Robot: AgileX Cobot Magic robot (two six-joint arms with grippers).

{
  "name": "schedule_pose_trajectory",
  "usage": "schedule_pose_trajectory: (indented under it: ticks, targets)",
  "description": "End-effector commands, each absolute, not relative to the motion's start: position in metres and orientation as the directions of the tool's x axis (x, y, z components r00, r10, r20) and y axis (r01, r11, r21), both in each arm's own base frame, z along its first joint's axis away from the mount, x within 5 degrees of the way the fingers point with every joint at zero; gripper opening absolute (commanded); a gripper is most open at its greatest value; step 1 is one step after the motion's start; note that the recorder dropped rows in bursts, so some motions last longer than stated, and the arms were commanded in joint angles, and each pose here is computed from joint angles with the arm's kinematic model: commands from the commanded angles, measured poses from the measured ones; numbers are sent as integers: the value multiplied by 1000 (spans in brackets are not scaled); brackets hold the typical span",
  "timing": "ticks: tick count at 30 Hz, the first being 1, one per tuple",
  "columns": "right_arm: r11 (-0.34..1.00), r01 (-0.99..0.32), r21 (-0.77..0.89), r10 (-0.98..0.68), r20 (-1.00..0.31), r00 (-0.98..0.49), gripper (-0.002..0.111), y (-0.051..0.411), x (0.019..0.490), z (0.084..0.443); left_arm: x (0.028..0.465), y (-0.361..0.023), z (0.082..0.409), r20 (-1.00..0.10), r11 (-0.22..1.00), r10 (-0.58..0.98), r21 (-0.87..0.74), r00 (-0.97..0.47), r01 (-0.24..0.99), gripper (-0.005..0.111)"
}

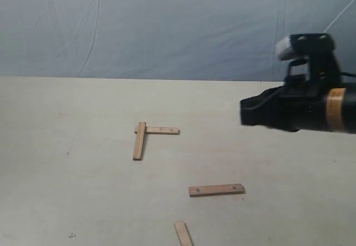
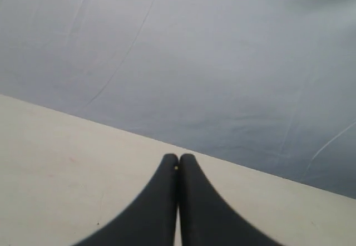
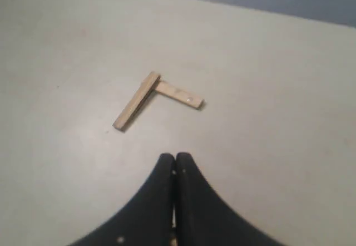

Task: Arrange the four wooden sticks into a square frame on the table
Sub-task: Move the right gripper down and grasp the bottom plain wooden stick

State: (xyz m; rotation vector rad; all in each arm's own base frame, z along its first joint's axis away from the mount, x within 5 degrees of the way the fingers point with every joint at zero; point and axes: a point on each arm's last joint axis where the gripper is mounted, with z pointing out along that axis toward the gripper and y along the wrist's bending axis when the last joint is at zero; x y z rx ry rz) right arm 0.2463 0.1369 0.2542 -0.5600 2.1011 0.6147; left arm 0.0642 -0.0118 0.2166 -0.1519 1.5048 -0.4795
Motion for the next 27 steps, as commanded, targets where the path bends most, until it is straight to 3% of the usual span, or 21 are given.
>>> schedule_pose_trajectory:
  ticks: [1,4,9,12,16,18,21,23,24,27]
  targets:
    - [731,-659,175,-287,-798,-531,12,184,246,233,60,-12,216,-921,898,-390,-378,7,227,0]
    - [734,-668,122,-347,-779,-523,24,205,247,216,54,-11,218,-927,905,-370,-346,58,248,0]
    - [746,-664,42,-436,-723,-536,24,225,244,180,54,-11,218,-933,910,-356,-332,57,248,0]
    - [711,-699,81,-472,-682,-558,24,236,236,165,55,-13,215,-938,910,-347,-332,17,250,0]
    - [680,-730,72,-511,-667,-542,38,246,228,157,54,-14,210,-939,907,-342,-339,-32,251,0]
    - [732,-681,-14,-498,-692,-522,38,243,236,161,54,-15,210,-940,907,-340,-338,-36,252,0]
    - [840,-493,-227,-483,-726,-489,34,231,255,173,54,-15,210,-940,907,-340,-338,-36,252,0]
    - [840,-310,-445,-537,-605,-587,32,215,267,184,54,-15,210,-940,907,-340,-338,-36,252,0]
    - [792,-253,-555,-555,-483,-677,32,209,272,189,54,-15,210,-940,907,-340,-338,-36,252,0]
    - [684,-289,-670,-520,-170,-837,36,203,283,201,54,-15,210,-940,907,-340,-338,-36,252,0]
